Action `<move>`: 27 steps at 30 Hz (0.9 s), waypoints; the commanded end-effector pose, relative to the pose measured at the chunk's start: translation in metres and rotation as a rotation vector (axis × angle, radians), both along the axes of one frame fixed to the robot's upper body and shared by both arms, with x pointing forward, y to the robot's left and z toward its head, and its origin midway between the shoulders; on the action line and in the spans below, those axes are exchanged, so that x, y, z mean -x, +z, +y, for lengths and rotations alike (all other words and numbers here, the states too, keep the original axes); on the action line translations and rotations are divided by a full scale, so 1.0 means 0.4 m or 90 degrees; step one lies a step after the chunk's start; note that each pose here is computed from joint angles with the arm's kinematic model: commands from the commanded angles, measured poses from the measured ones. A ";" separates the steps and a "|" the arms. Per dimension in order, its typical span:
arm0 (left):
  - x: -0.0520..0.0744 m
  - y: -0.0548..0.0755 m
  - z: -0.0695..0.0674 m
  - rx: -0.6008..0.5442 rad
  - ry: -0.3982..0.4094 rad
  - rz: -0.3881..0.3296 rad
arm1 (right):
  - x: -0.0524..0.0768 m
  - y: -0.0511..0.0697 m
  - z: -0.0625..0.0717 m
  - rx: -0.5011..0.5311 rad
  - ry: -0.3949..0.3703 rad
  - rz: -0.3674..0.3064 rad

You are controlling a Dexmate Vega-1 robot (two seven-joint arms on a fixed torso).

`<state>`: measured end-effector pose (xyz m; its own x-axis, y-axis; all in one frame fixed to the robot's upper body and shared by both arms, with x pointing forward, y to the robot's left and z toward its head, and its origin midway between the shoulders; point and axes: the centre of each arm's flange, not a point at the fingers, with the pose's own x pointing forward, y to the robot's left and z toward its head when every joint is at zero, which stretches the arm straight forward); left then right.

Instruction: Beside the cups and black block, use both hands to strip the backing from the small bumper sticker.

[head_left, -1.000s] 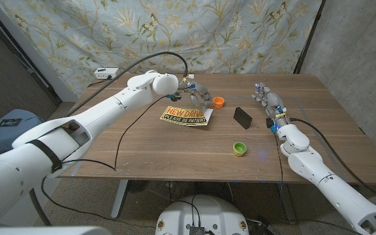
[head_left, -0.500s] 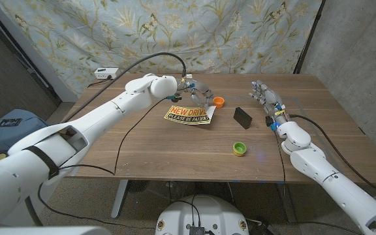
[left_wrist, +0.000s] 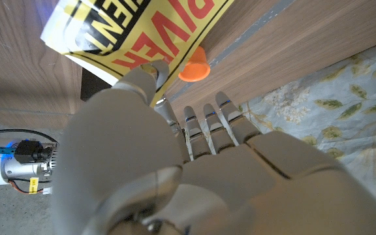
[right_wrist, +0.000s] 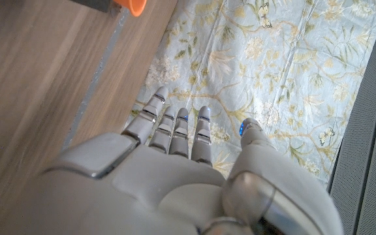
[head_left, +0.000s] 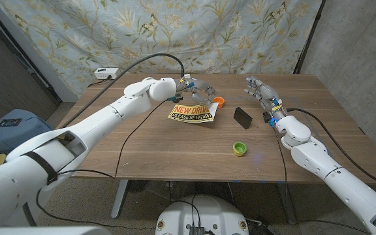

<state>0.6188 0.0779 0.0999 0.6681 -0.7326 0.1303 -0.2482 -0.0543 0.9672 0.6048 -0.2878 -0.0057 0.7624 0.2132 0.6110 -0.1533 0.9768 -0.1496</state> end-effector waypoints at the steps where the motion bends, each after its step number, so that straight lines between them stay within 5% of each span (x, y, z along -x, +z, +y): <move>1: 0.016 0.002 -0.010 0.041 -0.035 -0.022 | 0.017 0.045 0.032 0.049 0.004 0.000; 27: -0.001 -0.034 -0.010 0.231 -0.104 -0.048 | 0.049 0.090 0.065 0.119 -0.018 0.019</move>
<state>0.6157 0.0717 0.0932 0.5537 -0.7559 0.3494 -0.3116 0.2010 0.9287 0.5887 -0.2674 0.0225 0.7696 0.2867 0.5705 -0.1466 0.9490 -0.2792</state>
